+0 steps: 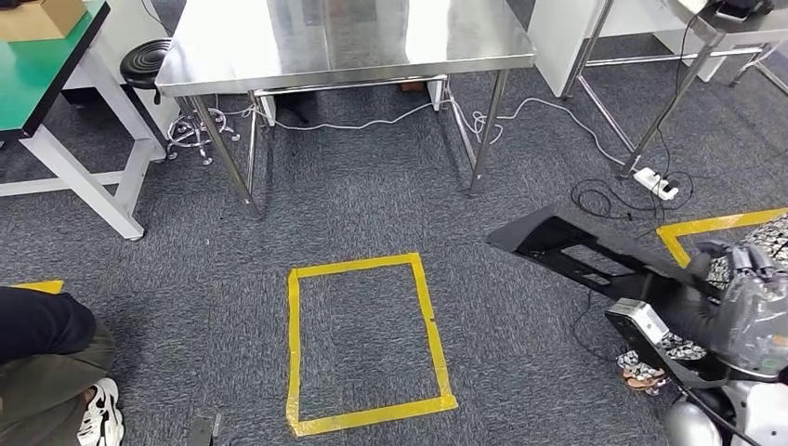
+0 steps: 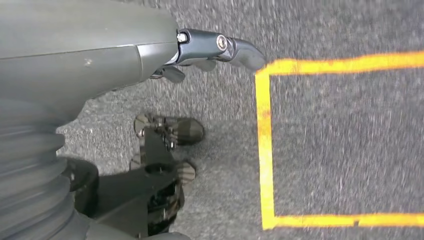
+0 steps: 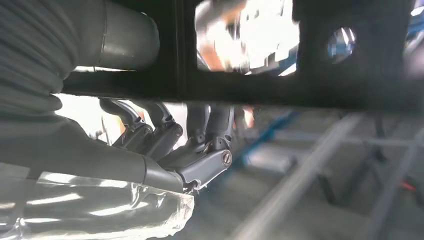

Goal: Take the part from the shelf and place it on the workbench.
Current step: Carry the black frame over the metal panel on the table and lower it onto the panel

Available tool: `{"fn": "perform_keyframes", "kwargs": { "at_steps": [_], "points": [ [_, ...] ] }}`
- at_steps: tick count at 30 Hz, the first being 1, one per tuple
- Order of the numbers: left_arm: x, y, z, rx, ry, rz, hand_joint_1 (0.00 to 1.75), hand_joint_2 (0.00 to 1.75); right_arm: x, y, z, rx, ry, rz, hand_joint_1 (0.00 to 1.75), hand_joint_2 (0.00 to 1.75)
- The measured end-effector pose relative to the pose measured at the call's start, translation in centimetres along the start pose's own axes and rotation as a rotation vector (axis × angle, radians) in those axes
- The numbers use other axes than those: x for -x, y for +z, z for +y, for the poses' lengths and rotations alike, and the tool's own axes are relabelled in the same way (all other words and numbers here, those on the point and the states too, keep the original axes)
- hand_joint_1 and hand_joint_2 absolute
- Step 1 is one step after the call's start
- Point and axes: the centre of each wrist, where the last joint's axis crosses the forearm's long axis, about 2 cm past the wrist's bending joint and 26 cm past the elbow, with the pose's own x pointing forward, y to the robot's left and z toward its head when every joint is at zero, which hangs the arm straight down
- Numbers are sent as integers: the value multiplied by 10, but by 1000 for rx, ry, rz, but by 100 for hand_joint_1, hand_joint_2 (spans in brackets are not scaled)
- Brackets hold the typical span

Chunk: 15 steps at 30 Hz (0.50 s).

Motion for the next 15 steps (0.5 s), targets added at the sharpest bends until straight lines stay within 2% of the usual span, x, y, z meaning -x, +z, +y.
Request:
{"fn": "perform_keyframes", "kwargs": {
  "at_steps": [3, 5, 15],
  "points": [
    [2, 1, 1, -16, 21, -10, 0, 175, 16, -1, -13, 49, 202, -23, 175, 175],
    [4, 3, 2, -29, 33, -11, 0, 175, 25, -1, -18, 60, 260, -6, 175, 175],
    [14, 8, 6, -81, 70, -3, 0, 175, 32, -17, -17, 97, 294, 5, 175, 175]
  ]
}}
